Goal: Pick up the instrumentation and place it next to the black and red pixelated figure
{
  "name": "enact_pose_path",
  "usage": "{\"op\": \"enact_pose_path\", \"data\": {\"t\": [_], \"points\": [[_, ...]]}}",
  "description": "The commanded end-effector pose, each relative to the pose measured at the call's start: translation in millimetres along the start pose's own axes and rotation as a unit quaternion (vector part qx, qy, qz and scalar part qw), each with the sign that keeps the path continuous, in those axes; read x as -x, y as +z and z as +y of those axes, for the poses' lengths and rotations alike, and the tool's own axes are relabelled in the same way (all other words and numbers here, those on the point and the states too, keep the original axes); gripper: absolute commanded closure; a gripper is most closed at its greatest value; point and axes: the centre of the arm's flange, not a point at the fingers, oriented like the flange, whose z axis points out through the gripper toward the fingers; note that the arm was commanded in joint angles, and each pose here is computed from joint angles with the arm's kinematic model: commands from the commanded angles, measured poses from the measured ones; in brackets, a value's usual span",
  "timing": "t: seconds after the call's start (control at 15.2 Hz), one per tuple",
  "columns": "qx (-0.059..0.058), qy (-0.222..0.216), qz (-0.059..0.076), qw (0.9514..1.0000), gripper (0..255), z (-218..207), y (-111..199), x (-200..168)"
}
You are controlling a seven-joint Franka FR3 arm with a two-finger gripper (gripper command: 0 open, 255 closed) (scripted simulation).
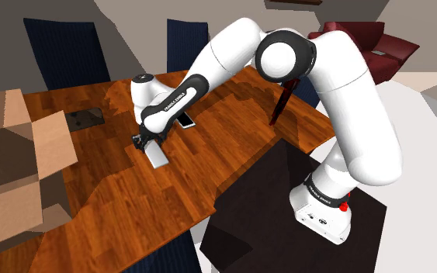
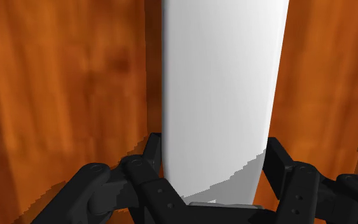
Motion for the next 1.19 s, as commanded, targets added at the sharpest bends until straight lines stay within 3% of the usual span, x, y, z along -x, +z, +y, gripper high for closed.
{"op": "enact_pose_path", "data": {"t": [0.0, 0.13, 1.12], "points": [[0.000, 0.000, 0.000, 1.0000, 255, 0.0, 0.0, 0.0], [0.000, 0.000, 0.000, 1.0000, 255, -0.1, 0.1, 0.0], [0.000, 0.000, 0.000, 1.0000, 255, 0.6, -79.1, 0.6]]}}
